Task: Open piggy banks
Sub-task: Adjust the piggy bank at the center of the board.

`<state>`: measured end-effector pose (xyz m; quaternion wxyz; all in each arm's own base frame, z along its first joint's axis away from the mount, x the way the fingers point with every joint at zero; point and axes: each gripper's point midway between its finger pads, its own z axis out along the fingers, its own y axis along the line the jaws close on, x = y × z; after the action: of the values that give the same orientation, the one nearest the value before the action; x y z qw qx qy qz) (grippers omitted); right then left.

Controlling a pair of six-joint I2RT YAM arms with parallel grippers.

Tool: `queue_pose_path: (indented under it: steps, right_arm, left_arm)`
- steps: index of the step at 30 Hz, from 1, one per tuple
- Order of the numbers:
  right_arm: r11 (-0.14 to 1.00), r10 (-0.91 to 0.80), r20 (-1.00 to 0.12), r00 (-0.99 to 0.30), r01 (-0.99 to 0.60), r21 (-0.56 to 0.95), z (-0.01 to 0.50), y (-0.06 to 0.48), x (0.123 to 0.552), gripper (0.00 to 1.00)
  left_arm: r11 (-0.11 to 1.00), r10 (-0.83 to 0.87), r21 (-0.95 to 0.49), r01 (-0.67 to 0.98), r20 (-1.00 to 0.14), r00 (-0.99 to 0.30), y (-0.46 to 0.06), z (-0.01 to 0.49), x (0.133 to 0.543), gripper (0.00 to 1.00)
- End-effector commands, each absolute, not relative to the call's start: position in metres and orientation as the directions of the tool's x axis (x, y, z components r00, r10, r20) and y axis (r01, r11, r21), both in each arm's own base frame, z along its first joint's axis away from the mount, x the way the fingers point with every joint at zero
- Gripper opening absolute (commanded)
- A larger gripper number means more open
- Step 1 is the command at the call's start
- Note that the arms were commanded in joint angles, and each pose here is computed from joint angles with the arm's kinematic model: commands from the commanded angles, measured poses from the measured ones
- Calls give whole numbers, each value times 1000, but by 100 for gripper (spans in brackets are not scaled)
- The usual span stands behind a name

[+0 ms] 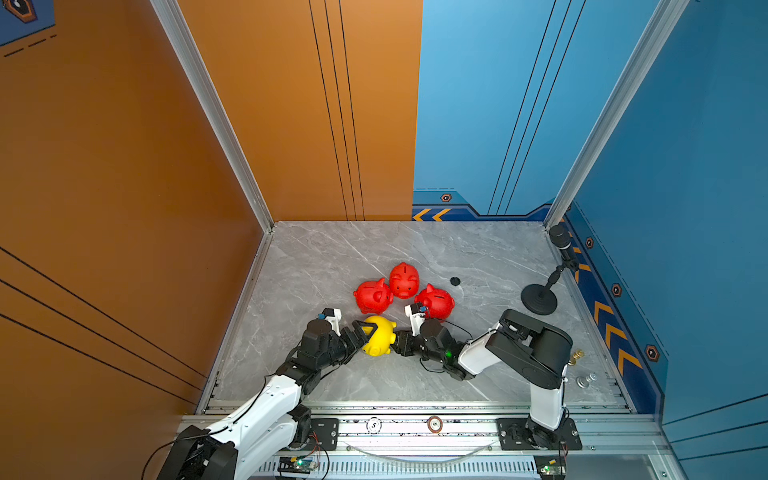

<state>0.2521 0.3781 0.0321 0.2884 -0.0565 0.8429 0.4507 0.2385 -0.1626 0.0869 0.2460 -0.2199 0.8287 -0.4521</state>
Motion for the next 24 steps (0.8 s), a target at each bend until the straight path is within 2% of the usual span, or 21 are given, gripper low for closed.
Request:
queue_pose_path:
  steps: [1,24]
  right_arm:
    - [712,10,-427,-904,-293,638,-37,354,218,43]
    - [711,-5,-422,-907,-300,636,-44,359,216,38]
  left_arm:
    - [496,-624,-852,-167,-215,-751,-156,91,247,98]
    - [486,-735,-821,-300,-198,-649,-123,75,250,98]
